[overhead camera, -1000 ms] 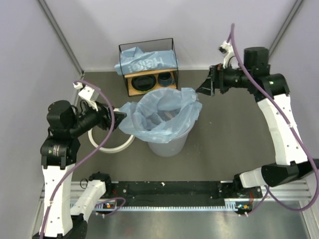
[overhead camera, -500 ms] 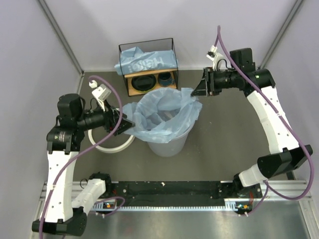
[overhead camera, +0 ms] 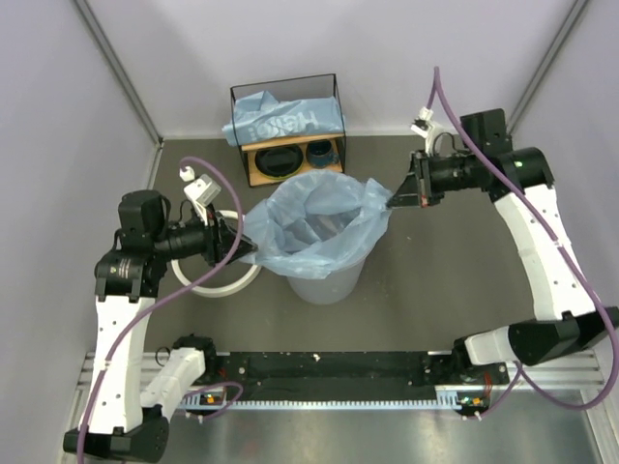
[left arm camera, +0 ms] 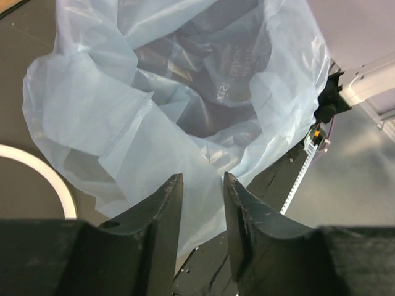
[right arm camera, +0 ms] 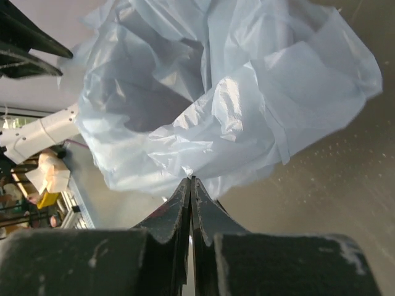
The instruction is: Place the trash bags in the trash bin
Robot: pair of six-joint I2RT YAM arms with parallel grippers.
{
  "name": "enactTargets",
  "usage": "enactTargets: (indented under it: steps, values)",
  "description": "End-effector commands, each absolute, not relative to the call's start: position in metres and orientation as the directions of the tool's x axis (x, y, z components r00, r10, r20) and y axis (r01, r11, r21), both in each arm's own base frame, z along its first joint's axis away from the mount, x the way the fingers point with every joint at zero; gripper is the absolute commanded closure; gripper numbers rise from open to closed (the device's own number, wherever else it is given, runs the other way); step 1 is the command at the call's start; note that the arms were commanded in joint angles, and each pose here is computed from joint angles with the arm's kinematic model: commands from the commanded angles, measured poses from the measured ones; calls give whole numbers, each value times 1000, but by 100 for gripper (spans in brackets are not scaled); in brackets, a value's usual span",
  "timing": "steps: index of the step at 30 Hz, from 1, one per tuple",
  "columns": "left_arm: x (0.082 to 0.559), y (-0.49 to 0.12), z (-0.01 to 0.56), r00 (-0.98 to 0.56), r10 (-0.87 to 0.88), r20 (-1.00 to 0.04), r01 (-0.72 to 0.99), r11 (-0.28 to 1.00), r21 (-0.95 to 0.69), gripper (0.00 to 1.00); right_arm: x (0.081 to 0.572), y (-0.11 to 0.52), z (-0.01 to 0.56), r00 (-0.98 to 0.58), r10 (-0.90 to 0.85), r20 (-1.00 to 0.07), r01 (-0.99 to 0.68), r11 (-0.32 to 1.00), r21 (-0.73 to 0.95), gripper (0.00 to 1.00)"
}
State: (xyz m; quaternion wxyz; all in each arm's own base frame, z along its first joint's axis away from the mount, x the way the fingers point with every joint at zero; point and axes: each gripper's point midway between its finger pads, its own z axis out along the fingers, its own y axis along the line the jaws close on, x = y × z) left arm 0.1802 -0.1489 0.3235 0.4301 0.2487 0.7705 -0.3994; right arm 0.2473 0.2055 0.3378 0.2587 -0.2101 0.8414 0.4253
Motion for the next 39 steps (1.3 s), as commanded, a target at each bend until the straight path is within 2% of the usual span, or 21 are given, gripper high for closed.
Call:
enactTargets:
  steps: [1,2,6,13,18,21,23,24,25,27,29,30,34,39]
  values:
    - [175,-145,315,-496,46,-867,721,578,-381,67,223,175,340,-752,-137,-645,-585,590,556,100]
    - [173,-145,314,-497,46,-866,720,579,-382,79,217,171,336,-762,-144,-631,-575,597,559,100]
    - [170,-144,304,-517,49,-854,707,588,-394,98,207,157,309,-769,-197,-608,-576,626,526,100]
    - [178,-133,267,-575,90,-813,652,651,-389,100,191,143,253,-806,-274,-525,-555,660,506,100]
    - [176,-135,243,-624,104,-775,644,631,-434,100,186,140,228,-817,-303,-490,-549,667,504,100]
    - [172,-140,242,-650,108,-752,647,598,-473,100,188,146,242,-801,-300,-518,-576,623,529,100]
    - [175,-140,247,-626,105,-772,660,599,-454,100,184,151,264,-794,-266,-547,-587,572,574,56]
    - [176,-139,248,-619,108,-778,665,600,-445,100,187,151,281,-770,-250,-587,-609,564,558,38]
    - [176,-140,249,-606,116,-787,677,595,-433,100,187,154,295,-765,-220,-605,-610,549,572,24]
    - [176,-140,251,-594,119,-796,686,592,-423,100,188,159,327,-714,-185,-675,-653,523,548,23]
    - [175,-141,255,-584,119,-803,696,583,-419,100,194,163,347,-719,-117,-685,-629,529,570,22]
    - [175,-141,256,-580,118,-806,697,583,-416,100,203,164,360,-682,-95,-725,-649,535,541,22]
    - [176,-141,260,-568,115,-815,702,584,-407,100,226,171,370,-711,-45,-702,-599,563,570,20]
    - [179,-141,263,-558,119,-822,708,584,-396,100,241,184,351,-735,-105,-670,-583,601,546,14]
